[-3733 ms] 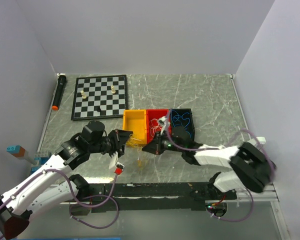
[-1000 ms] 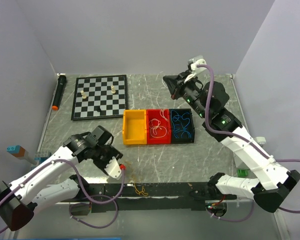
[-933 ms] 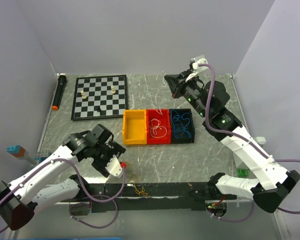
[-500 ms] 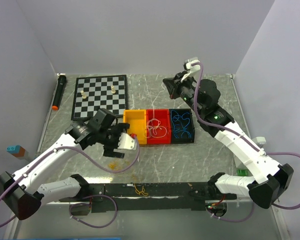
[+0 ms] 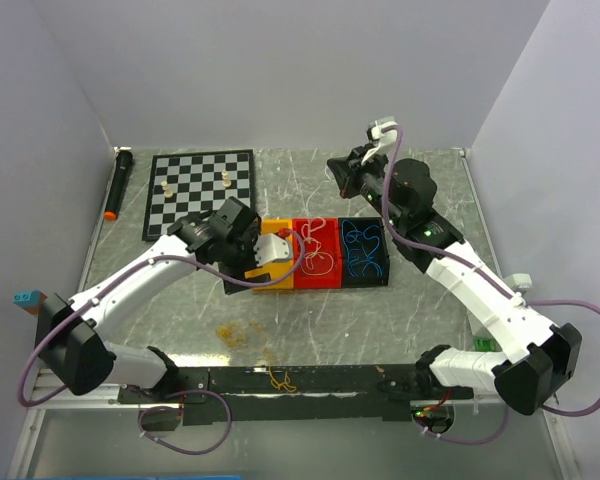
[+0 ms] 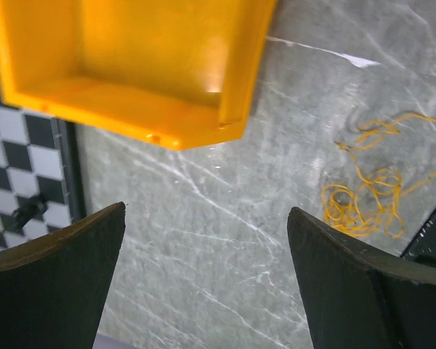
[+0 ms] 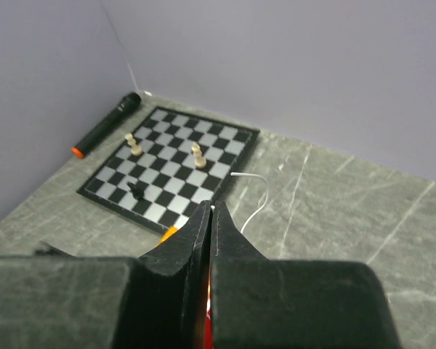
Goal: Untangle the cables
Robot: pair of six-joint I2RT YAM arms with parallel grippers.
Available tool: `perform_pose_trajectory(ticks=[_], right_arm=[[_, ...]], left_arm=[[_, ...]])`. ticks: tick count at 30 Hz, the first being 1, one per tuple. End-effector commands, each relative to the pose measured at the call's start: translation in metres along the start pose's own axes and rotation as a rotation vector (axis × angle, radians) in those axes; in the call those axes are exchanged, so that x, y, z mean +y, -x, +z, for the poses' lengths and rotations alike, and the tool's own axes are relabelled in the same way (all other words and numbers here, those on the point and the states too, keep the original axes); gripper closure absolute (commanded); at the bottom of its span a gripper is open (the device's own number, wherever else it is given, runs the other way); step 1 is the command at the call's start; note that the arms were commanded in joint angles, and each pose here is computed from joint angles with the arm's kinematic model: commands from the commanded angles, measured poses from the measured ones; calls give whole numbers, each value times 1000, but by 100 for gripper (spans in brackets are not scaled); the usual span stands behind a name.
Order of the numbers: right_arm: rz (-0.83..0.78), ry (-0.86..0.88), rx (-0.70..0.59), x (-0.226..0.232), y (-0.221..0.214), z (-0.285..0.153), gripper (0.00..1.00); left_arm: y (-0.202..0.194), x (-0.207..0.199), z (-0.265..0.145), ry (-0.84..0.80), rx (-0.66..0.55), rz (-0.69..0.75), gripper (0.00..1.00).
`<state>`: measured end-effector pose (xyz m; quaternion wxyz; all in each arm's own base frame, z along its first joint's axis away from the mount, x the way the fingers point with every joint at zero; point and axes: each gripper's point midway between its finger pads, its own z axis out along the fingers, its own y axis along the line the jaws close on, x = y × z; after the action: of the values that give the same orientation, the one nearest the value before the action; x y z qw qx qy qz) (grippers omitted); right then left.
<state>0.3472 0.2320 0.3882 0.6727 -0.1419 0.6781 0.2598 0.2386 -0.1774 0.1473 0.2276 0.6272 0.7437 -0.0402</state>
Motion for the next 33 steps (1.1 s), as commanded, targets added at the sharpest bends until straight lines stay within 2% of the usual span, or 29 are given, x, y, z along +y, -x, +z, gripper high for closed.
perform_pose_trajectory(ticks=[1,5,8,12,14,18,23,29,33], right_arm=[[6,-15,12,-10,-15,9,100],[-7,-43,60,-19,-40,14,100],[-10,-63,96,-25,-59,17,100],[-35,-112,144,-37,-84,17,100],[-53,-135,174,-43,-94,18,100],[-64,-145,241,-46,-115,25,100],[4,-93,356,-25,-168,38,100],[152,-137,459,-18,-231,36,100],[160,-189,504,-23,-253,39,100]], left_arm=[[21,39,-37,236,-98,-83,3],[21,62,-49,368,-121,-200,3],[19,59,-51,331,-115,-202,3],[27,69,-67,415,-201,-222,3],[25,70,-69,428,-207,-236,3],[27,63,-65,381,-215,-259,3],[23,50,-58,332,-215,-241,3],[15,28,-50,237,-203,-222,1],[3,8,-39,152,-170,-169,1]])
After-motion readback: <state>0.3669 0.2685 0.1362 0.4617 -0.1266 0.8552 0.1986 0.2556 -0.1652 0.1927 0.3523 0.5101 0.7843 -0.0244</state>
